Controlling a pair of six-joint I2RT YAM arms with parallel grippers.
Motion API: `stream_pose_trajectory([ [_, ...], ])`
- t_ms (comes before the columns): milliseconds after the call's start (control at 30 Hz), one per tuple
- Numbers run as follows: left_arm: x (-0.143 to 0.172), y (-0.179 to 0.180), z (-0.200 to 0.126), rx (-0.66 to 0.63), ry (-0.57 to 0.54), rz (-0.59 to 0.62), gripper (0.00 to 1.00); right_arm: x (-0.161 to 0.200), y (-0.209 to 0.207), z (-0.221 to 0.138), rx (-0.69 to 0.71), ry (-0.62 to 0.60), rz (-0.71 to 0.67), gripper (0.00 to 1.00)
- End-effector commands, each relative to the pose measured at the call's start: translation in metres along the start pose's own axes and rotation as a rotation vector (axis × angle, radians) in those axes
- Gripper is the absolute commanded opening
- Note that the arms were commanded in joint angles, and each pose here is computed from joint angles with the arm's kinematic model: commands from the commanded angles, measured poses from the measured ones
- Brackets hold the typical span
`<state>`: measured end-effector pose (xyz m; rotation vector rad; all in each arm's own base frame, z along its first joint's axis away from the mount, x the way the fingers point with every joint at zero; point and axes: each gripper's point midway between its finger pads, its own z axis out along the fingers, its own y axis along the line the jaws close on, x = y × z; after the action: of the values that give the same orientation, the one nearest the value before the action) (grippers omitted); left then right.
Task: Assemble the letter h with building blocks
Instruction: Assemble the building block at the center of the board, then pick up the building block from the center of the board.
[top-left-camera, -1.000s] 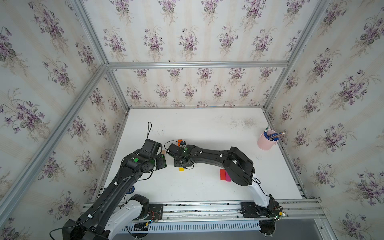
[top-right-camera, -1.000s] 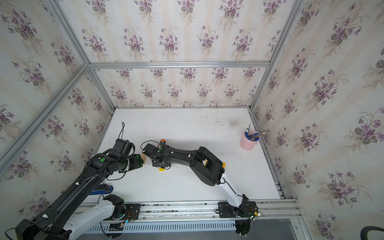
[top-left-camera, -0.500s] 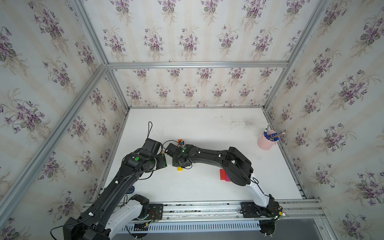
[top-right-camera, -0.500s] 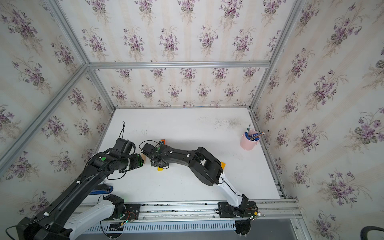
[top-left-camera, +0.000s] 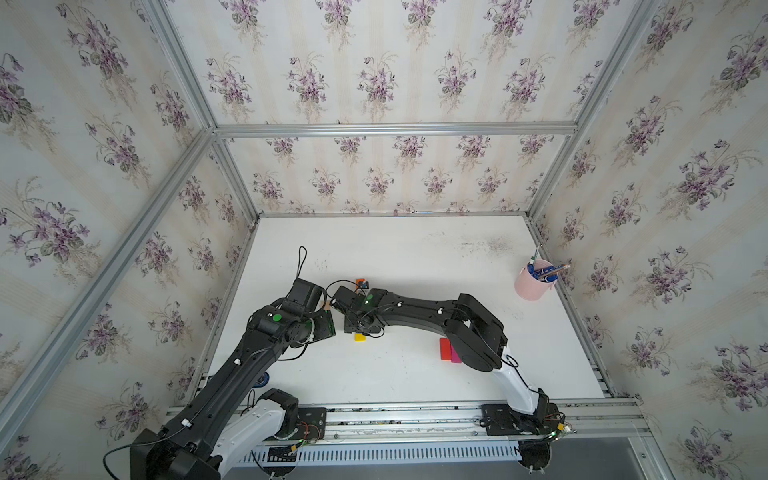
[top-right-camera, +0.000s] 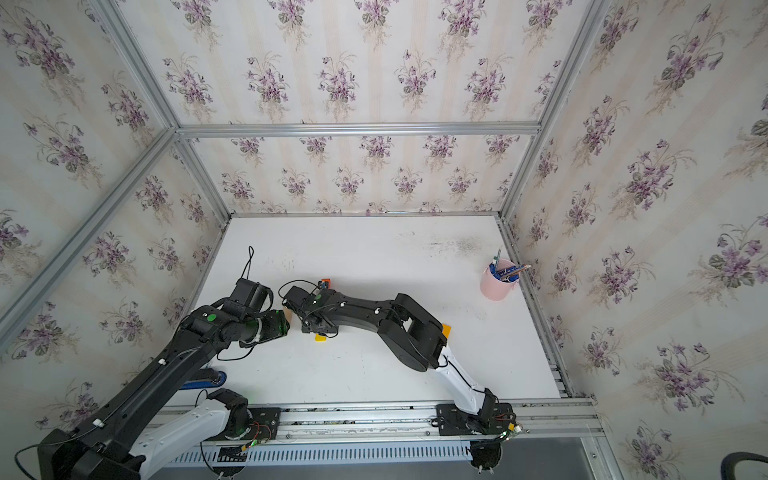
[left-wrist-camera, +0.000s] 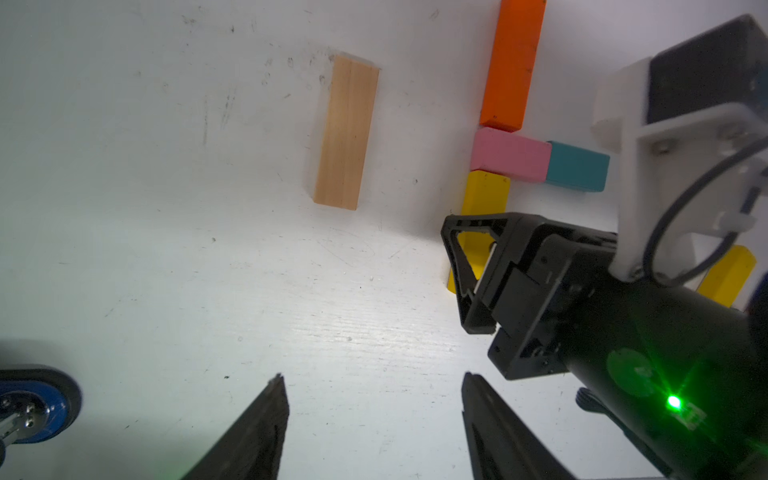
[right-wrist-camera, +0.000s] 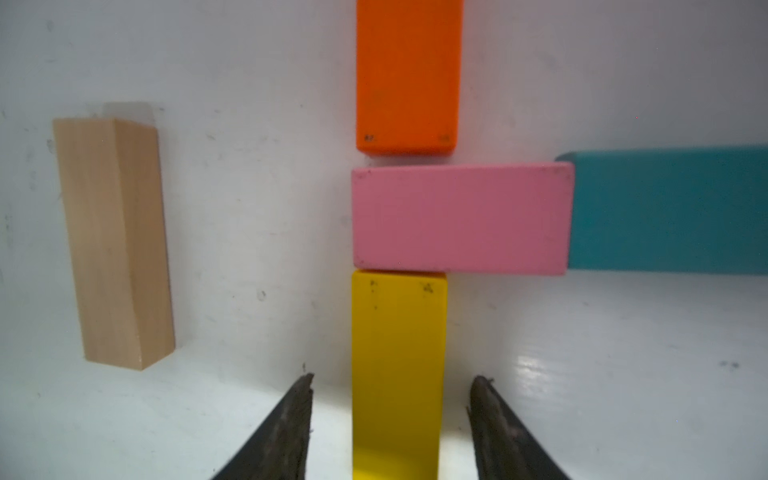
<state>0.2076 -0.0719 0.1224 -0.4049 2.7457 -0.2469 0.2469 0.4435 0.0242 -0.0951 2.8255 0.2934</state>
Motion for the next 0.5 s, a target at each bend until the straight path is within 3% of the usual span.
stream_pose_trajectory([
  [0,-0.002,-0.005,0.004,0.021,-0.005,-0.013,0.7,-0.002,-0.001,-0.014,0.005,-0.01,-0.022,0.62],
  [133,-0.002,-0.003,0.01,0.013,-0.007,-0.025,0.71,-0.008,-0.001,-0.027,-0.006,-0.033,-0.022,0.63],
  [233,-0.006,0.004,0.016,-0.038,-0.021,-0.043,0.81,-0.013,0.002,-0.044,-0.024,-0.057,-0.038,0.64],
  [333,-0.016,0.012,0.025,-0.105,-0.034,-0.058,0.91,-0.028,-0.002,-0.081,-0.035,-0.139,-0.033,0.66],
  [467,-0.034,0.008,0.044,-0.161,-0.025,-0.044,0.94,-0.05,-0.035,-0.134,-0.038,-0.255,0.016,0.66],
])
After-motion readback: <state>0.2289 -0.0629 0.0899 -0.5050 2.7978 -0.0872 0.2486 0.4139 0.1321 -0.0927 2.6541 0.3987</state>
